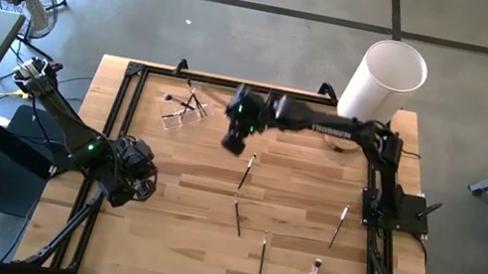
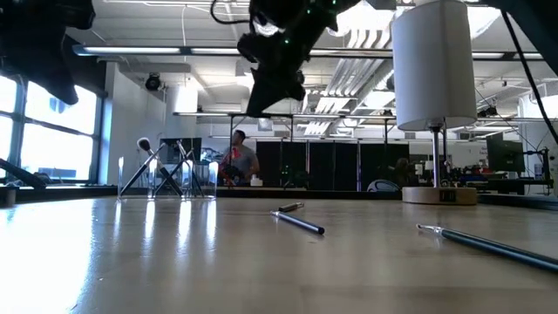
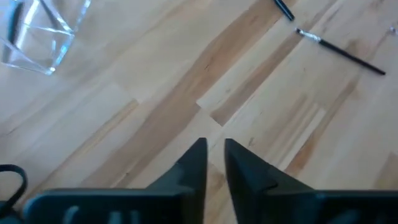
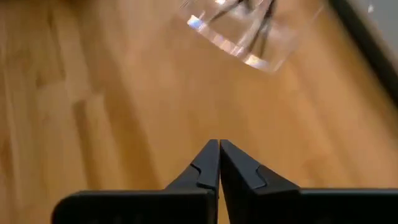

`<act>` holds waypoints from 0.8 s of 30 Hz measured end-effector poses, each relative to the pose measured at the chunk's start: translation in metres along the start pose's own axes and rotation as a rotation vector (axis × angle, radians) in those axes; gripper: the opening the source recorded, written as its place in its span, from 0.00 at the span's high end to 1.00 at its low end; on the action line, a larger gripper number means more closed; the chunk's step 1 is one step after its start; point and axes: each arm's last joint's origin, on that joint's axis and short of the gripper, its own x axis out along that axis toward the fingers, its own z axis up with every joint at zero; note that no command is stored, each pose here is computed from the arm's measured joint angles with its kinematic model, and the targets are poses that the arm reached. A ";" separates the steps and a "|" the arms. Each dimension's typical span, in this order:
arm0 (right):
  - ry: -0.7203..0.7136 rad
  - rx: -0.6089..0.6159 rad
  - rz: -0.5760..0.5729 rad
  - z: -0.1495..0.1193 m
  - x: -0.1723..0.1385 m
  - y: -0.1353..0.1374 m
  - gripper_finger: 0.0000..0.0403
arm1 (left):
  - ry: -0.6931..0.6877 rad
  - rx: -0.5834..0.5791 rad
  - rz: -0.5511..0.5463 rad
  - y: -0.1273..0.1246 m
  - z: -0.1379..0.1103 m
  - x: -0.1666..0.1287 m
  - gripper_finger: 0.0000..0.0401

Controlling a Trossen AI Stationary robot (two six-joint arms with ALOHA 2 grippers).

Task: Put items in baskets/containers
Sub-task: Put the eyeshadow brush into the transparent organizer

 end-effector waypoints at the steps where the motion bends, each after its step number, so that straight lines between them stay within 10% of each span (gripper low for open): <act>1: 0.015 0.006 -0.007 -0.008 0.000 0.011 0.98 | -0.001 -0.001 -0.002 -0.002 -0.001 0.001 0.83; 12: 0.087 0.255 -0.015 -0.162 -0.043 0.088 0.98 | -0.087 0.049 -0.052 -0.035 -0.003 0.023 0.64; 24: 0.083 0.442 0.009 -0.284 -0.100 0.058 1.00 | 0.170 -0.285 0.021 -0.095 0.086 0.102 0.64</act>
